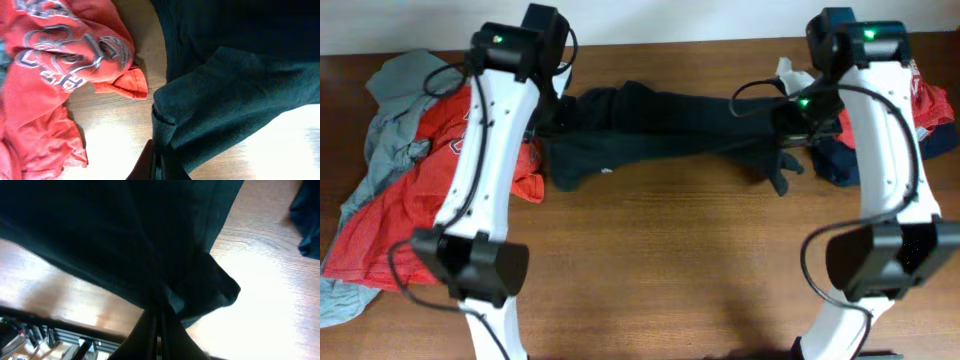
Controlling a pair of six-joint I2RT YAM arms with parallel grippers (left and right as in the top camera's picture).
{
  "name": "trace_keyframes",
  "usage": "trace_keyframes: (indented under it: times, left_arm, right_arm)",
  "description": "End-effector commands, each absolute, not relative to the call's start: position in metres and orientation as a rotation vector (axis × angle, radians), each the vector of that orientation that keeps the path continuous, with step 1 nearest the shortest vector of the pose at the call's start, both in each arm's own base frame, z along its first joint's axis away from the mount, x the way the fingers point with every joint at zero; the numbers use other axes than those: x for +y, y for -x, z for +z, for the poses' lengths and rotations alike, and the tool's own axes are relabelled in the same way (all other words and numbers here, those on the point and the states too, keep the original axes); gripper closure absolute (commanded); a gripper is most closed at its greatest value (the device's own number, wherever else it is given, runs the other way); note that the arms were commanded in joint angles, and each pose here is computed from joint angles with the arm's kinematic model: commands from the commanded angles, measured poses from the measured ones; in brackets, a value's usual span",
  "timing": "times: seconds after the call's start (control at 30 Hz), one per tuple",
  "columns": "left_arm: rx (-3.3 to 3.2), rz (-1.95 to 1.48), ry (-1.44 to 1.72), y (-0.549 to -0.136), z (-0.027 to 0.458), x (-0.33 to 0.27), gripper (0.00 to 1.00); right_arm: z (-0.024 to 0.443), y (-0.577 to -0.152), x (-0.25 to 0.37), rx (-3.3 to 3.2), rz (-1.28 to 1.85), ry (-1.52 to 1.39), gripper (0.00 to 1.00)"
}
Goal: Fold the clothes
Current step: 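Lower the stretched black garment onto the table center with both grippers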
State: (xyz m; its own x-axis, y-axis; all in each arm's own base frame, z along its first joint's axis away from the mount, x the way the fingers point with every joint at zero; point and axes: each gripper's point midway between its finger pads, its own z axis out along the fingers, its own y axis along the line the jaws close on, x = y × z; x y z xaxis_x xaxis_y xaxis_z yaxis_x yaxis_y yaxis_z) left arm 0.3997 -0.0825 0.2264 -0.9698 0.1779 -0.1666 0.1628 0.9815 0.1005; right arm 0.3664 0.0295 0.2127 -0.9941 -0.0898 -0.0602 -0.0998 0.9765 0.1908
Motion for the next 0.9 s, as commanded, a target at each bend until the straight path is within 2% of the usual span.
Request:
trace_keyframes:
  times: [0.0, 0.27, 0.47, 0.67, 0.87]
  left_arm:
    - [2.892, 0.157, -0.156, -0.390, 0.252, -0.071, 0.99]
    - [3.065, 0.228, -0.134, -0.365, 0.202, -0.063, 0.99]
    - [3.066, 0.221, -0.095, -0.359, 0.187, -0.062, 0.99]
    - [2.968, 0.181, -0.082, -0.385, 0.175, -0.069, 1.00]
    - [2.846, 0.135, -0.065, -0.421, 0.142, -0.078, 1.00]
  right_arm:
    - [0.229, -0.351, 0.022, 3.045, 0.255, 0.115, 0.96]
    - [0.191, -0.322, 0.023, 3.156, 0.277, 0.103, 0.96]
    - [0.172, -0.308, 0.024, 3.180, 0.290, 0.070, 0.96]
    - [0.165, -0.338, 0.017, 3.062, 0.253, 0.066, 0.96]
    - [0.168, -0.370, 0.016, 2.936, 0.232, 0.080, 0.96]
